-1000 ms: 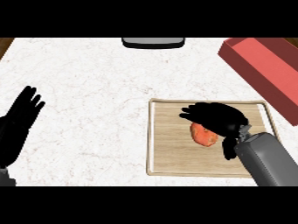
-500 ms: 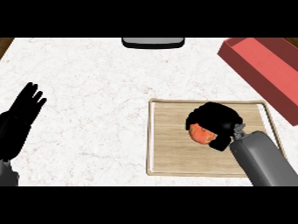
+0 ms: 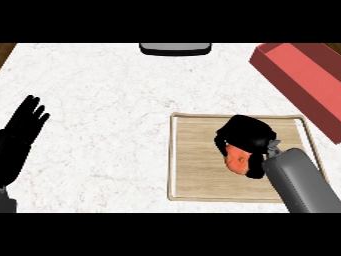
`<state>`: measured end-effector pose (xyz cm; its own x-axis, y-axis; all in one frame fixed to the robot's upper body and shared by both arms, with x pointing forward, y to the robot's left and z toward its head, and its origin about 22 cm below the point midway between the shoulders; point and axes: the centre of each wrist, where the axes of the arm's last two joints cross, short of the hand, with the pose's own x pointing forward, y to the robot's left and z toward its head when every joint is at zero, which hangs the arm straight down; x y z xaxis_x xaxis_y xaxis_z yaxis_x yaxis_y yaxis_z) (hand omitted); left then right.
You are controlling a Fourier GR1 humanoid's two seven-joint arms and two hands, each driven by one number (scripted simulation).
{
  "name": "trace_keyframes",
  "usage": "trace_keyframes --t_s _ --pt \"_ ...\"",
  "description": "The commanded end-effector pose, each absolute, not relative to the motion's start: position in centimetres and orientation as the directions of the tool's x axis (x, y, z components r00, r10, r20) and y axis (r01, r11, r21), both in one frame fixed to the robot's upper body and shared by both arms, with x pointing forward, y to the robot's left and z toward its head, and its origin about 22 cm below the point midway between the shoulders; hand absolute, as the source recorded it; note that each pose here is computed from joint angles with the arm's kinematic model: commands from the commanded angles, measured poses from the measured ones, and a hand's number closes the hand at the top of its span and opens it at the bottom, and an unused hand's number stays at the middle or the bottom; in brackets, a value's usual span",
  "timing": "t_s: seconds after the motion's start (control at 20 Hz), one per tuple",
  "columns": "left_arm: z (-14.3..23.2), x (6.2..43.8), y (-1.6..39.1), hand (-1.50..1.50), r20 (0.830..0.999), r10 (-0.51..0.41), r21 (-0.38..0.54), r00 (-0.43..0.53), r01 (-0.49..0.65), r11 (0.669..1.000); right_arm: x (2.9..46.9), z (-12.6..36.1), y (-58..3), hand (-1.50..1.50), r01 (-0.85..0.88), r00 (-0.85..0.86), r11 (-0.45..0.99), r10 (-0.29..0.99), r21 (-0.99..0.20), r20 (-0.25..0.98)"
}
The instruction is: Pick the squash from the tray and place it in the cardboard box
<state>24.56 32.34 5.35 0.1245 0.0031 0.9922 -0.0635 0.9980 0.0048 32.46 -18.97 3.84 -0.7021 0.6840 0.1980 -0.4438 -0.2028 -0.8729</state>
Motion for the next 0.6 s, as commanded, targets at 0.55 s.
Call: trace_keyframes --t_s 0.55 --pt "5.6 25.5 31.1 0.00 0.994 0.007 -0.002 0.105 -0.050 0.999 40.1 6.4 -19.6 1.50 -0.315 0.042 0.160 0.987 -0.936 0.154"
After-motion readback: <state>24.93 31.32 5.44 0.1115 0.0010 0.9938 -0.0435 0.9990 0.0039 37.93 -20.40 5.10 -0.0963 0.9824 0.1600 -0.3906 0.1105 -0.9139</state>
